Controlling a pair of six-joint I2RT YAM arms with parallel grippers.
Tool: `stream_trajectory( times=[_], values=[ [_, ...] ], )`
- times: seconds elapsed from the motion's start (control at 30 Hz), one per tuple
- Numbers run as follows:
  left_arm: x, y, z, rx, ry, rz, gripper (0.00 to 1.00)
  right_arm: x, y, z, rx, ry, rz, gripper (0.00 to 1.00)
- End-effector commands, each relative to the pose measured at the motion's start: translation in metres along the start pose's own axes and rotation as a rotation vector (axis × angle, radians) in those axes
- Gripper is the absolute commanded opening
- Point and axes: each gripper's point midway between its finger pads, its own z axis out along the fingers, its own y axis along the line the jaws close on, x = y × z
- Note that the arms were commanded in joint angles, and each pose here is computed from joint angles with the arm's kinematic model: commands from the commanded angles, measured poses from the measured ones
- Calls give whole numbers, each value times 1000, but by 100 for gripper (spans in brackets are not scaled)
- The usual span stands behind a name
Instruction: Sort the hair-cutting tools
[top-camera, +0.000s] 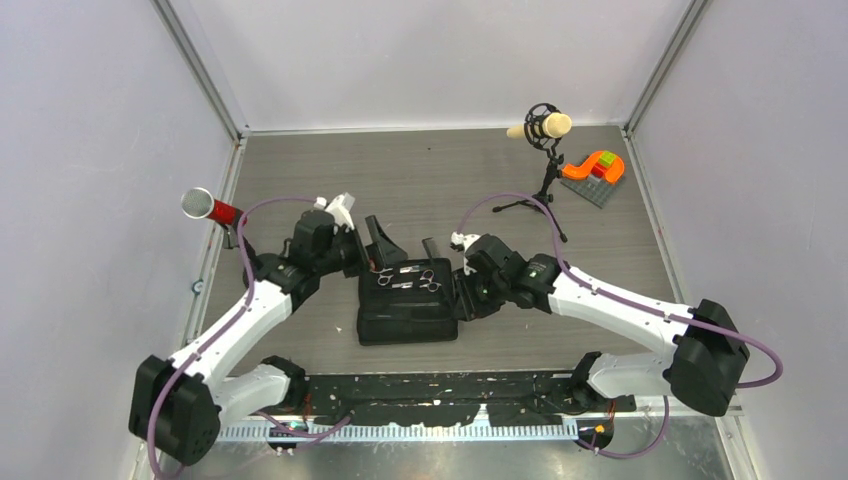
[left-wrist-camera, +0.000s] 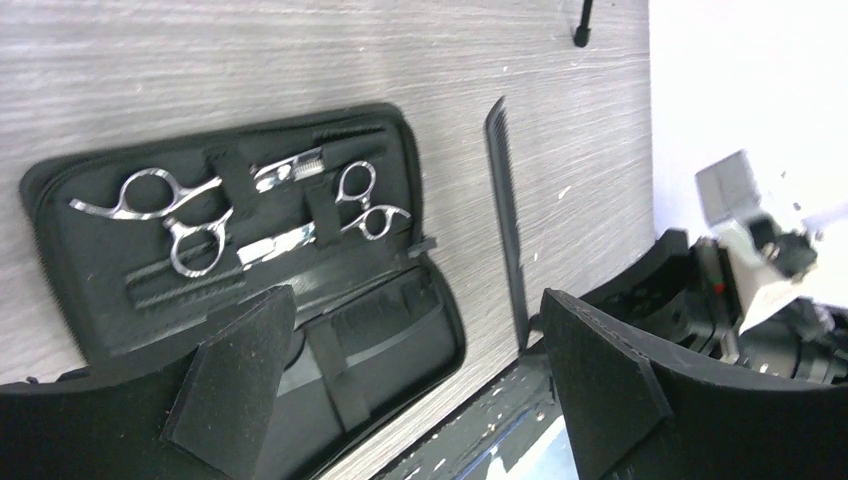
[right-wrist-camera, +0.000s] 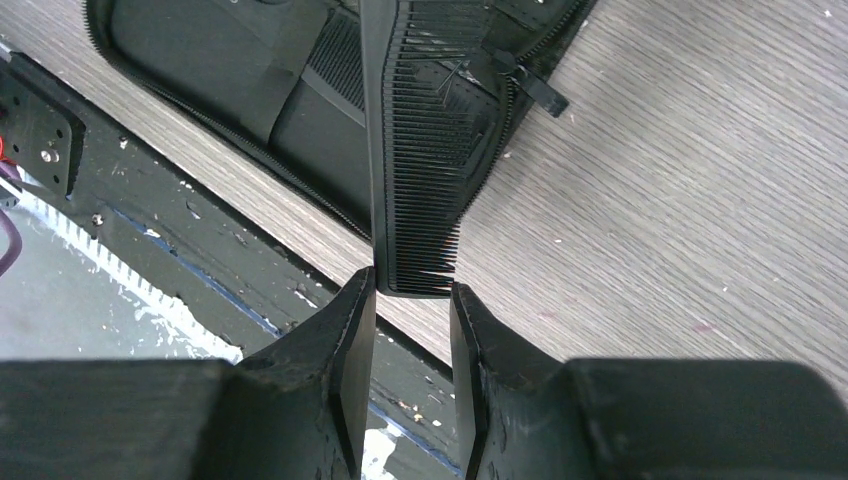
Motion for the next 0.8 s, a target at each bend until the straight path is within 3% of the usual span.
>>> stream_trajectory(
  times=[0.0,0.2,0.43,0.6,0.77],
  values=[
    [-32,-40,11,129,-45,27,96,-25,23,-9,-58,-88,-50,5],
    [-41,-44,39,141,-9,1,91,-25,33,-11,-77,-94,-75,5],
    [-38,-52,70,188,66,-50,77,-28,41,-13,-91,-108,-90,5],
    [-28,-54,80,220,100,-82,54,-29,45,-13,-97,-118,-93,5],
    [-24,-56,79,242,90,-97,16,-30,45,-12,-97,-125,-96,5]
  ],
)
